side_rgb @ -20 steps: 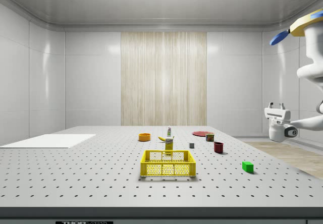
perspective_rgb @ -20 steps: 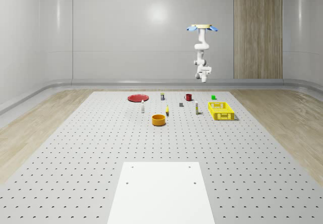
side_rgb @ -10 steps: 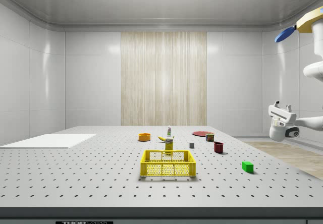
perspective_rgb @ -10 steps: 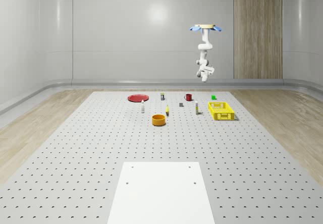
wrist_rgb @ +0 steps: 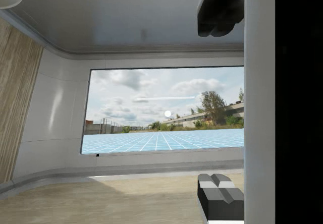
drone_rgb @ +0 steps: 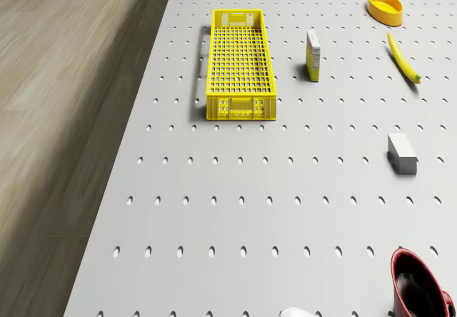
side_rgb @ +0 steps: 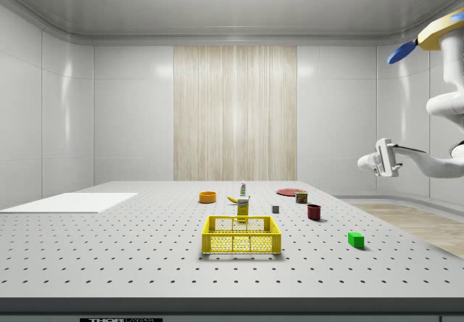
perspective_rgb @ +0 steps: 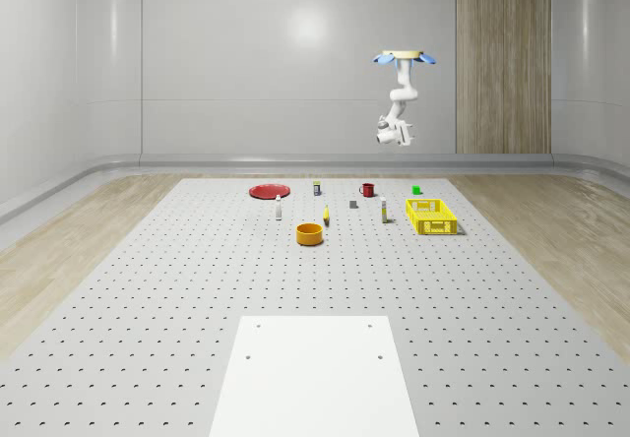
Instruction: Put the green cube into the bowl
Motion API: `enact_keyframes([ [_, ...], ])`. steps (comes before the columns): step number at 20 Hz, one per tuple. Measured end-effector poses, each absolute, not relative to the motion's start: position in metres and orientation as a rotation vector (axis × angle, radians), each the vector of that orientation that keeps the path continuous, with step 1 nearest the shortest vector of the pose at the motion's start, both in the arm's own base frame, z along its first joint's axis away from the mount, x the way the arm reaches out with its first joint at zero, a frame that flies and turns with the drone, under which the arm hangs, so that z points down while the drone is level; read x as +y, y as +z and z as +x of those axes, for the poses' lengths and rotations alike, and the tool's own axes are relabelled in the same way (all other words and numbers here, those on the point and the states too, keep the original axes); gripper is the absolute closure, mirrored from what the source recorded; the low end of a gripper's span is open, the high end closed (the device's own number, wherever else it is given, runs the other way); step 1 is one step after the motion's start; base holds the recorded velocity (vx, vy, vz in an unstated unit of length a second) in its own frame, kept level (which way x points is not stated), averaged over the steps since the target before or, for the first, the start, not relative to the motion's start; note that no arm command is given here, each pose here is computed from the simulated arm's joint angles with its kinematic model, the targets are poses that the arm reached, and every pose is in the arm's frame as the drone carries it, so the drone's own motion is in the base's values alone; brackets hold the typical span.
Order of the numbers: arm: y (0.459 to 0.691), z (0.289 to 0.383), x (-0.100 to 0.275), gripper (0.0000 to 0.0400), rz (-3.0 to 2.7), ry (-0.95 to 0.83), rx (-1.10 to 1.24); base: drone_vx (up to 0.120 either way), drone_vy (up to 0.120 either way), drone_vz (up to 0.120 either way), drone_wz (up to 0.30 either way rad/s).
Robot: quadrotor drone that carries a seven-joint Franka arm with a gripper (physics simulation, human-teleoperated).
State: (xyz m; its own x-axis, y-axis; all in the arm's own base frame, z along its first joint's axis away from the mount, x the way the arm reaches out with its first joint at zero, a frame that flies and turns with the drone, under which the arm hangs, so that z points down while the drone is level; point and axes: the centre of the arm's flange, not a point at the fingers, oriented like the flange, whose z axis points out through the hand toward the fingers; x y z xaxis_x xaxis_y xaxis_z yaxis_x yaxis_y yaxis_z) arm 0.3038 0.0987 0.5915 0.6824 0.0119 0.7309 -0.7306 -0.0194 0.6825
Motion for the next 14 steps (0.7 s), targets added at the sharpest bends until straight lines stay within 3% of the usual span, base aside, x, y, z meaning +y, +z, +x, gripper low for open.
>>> enact_keyframes([
  [3,0.543,0.3054,0.086,0.0000,1.010,0.736,-0.432,0.120,0.000,-0.120,0.000],
  [6,0.513,0.3065,0.061,0.0000,0.628,0.772,-0.275,0.120,0.000,-0.120,0.000],
  [14,0.493,0.3069,0.016,0.0000,0.153,0.786,-0.071,0.120,0.000,-0.120,0.000],
])
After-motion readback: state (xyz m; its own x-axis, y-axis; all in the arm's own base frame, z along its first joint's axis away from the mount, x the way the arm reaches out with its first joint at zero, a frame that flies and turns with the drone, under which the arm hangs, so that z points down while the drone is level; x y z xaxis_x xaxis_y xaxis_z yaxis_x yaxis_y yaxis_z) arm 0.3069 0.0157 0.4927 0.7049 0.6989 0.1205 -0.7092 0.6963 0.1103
